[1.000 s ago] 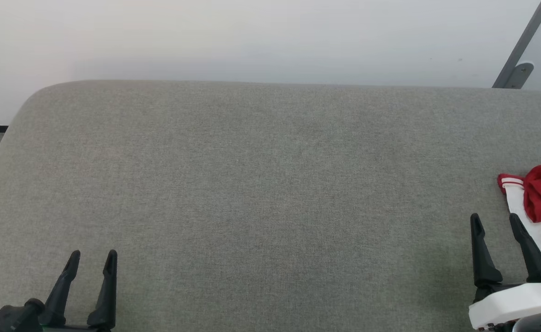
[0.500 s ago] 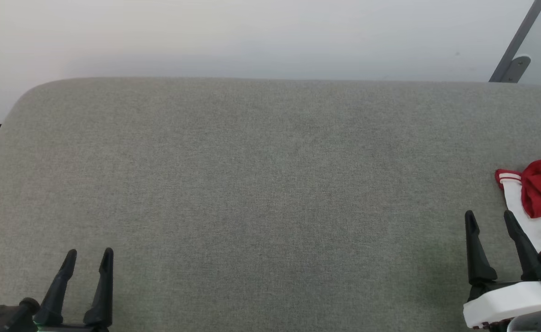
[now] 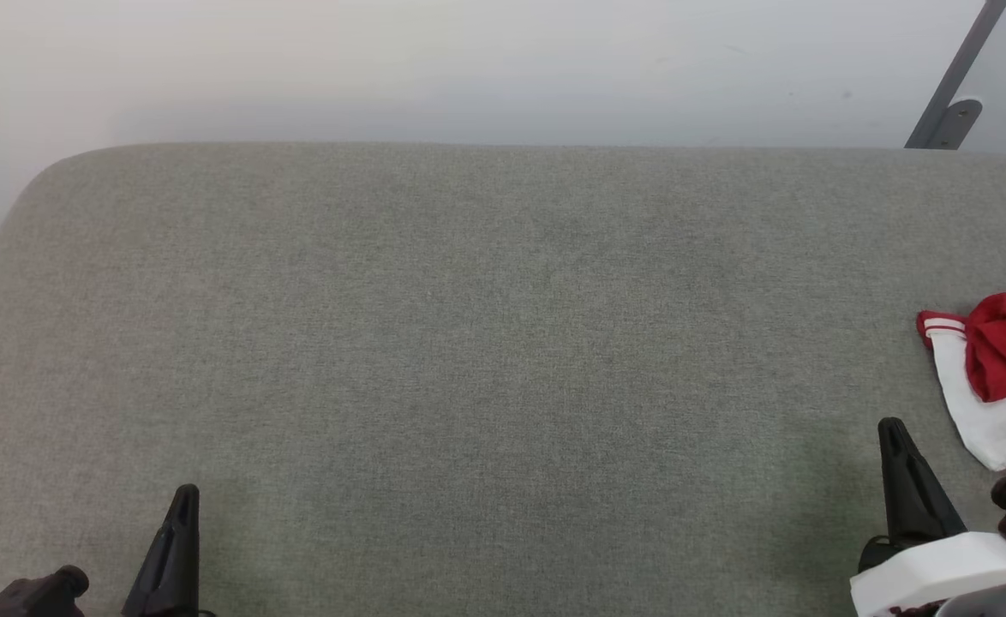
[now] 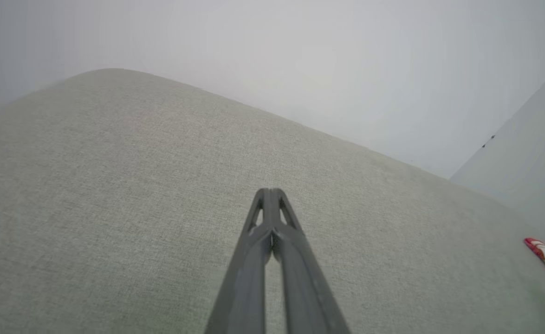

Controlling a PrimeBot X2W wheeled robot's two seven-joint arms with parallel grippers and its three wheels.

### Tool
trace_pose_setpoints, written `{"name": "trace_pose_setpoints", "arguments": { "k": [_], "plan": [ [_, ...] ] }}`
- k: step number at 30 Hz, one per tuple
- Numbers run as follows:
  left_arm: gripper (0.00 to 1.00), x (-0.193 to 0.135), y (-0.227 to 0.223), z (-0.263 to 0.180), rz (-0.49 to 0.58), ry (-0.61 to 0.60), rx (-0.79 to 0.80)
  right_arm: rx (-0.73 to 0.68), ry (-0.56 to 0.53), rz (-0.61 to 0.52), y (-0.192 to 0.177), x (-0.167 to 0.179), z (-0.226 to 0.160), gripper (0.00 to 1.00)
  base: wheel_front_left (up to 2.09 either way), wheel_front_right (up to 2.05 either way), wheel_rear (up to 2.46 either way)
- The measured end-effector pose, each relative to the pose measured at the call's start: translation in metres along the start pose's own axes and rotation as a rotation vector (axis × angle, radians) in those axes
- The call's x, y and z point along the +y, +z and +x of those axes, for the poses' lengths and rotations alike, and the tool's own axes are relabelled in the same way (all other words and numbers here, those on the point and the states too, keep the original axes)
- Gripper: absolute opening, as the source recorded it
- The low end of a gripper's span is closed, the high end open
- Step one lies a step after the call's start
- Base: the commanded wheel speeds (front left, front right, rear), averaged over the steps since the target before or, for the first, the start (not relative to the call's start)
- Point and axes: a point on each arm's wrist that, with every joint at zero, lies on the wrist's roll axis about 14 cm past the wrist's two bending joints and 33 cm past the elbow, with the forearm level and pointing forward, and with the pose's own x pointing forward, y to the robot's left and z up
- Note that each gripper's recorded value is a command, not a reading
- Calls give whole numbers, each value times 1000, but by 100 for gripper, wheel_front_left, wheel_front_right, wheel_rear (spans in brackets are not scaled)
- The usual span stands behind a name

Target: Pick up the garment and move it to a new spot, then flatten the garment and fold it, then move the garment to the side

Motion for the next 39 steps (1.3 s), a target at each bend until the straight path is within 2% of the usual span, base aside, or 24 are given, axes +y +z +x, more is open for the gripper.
{"name": "trace_pose_setpoints", "arguments": {
  "k": [18,39],
  "plan": [
    [0,-1,1,16,-280,44,-6,0,-22,306,-1,-4,3,0,0,0,0],
    [0,-8,5,31,-539,50,-15,-14,-24,594,4,-4,8,0,0,0,0]
  ]
}}
